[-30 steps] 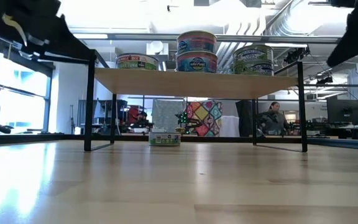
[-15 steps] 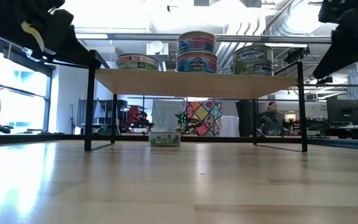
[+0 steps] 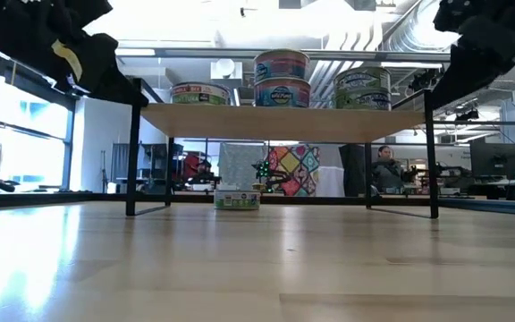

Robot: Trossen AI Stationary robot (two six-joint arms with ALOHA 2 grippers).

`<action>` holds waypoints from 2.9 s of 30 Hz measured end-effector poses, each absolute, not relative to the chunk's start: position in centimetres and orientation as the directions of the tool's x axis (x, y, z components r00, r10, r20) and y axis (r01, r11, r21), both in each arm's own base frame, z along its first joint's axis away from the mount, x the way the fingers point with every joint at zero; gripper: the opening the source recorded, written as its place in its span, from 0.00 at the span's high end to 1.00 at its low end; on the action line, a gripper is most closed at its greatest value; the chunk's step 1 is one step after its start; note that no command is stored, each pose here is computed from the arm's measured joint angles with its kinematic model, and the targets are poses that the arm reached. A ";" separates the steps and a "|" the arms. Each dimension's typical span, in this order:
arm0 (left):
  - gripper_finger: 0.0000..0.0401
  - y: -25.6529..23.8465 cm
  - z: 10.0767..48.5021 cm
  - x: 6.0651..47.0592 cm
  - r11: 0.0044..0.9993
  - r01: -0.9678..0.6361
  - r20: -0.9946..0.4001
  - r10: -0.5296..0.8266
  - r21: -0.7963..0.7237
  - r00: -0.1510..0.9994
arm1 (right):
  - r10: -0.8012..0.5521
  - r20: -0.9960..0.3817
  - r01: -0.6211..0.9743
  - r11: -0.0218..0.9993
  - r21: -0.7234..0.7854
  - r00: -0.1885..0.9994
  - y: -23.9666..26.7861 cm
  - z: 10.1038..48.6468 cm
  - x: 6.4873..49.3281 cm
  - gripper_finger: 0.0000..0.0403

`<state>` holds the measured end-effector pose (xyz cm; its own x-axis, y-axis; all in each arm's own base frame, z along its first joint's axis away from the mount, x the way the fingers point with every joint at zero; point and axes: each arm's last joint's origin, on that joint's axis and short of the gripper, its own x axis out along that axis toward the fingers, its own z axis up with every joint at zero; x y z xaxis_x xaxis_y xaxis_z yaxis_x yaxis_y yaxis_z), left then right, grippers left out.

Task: Stack canned seafood by type on shelf
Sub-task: Adjust the shelf

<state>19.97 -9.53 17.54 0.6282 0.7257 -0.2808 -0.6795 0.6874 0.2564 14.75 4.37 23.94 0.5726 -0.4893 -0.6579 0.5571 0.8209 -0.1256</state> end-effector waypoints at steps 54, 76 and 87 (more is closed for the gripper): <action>0.78 1.1 18.1 23.7 0.504 -0.561 -0.369 0.864 0.657 0.343 | -0.638 -0.664 0.729 0.655 -0.201 0.390 -4.2 23.7 17.9 0.78; 0.78 3.5 18.1 24.0 0.523 -0.587 -0.411 0.852 0.619 0.325 | -0.649 -0.649 0.707 0.667 -0.235 0.397 -6.9 24.1 17.9 0.78; 0.71 3.8 17.9 23.8 0.522 -0.597 -0.422 0.851 0.609 0.312 | -0.660 -0.640 0.701 0.665 -0.256 0.393 -7.4 24.2 17.8 0.78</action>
<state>23.83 3.76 17.91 0.3124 0.8509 -0.4224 -0.5974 0.5217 0.6090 17.79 -7.41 24.19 0.3927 -0.6600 -0.6404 0.7012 0.6655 -0.2559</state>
